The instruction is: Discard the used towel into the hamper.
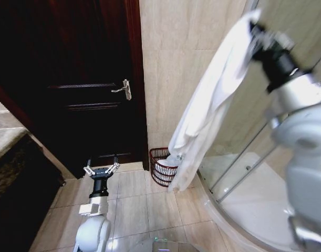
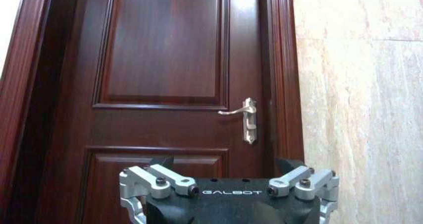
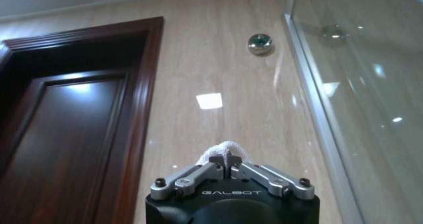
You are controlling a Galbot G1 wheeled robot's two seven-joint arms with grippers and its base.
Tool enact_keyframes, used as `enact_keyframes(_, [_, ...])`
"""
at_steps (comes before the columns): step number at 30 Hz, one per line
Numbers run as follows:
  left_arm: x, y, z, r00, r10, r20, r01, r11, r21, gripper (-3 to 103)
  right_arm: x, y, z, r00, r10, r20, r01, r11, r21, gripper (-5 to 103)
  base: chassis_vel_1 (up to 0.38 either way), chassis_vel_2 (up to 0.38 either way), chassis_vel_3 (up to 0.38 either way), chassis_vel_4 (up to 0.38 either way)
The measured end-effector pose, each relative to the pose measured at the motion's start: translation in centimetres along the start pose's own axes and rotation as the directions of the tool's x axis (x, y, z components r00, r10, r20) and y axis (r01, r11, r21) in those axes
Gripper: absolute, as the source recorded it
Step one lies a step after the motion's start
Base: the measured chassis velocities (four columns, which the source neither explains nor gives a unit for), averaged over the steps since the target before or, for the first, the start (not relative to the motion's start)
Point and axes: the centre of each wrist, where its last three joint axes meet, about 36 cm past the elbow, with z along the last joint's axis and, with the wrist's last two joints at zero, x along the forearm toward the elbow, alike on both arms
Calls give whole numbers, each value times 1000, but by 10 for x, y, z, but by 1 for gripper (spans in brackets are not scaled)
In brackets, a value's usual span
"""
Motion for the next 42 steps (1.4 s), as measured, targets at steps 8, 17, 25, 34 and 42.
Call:
enact_keyframes(8, [-2,0,-1,1000,-24,7,24,1000,9,100,-59,21,-44,1000,-10,11,11,1000,-25,2,0,0,0,0])
enact_keyframes(17, [-4,1,-9,999,-49,11,48,998,31,100,-138,29,-75,998,39,42,-37,999,-38,2,0,0,0,0])
enact_keyframes(25, [1,6,-11,998,-64,2,63,997,40,100,-188,26,-108,994,85,74,-83,996,-29,2,0,0,0,0])
enact_keyframes(34, [-2,4,-14,998,-64,13,63,996,58,100,-234,38,-122,994,93,57,-92,995,-28,2,0,0,0,0])
enact_keyframes(42, [-7,2,-12,998,-63,22,61,995,74,100,-254,59,-112,996,81,33,-81,997,-10,2,0,0,0,0])
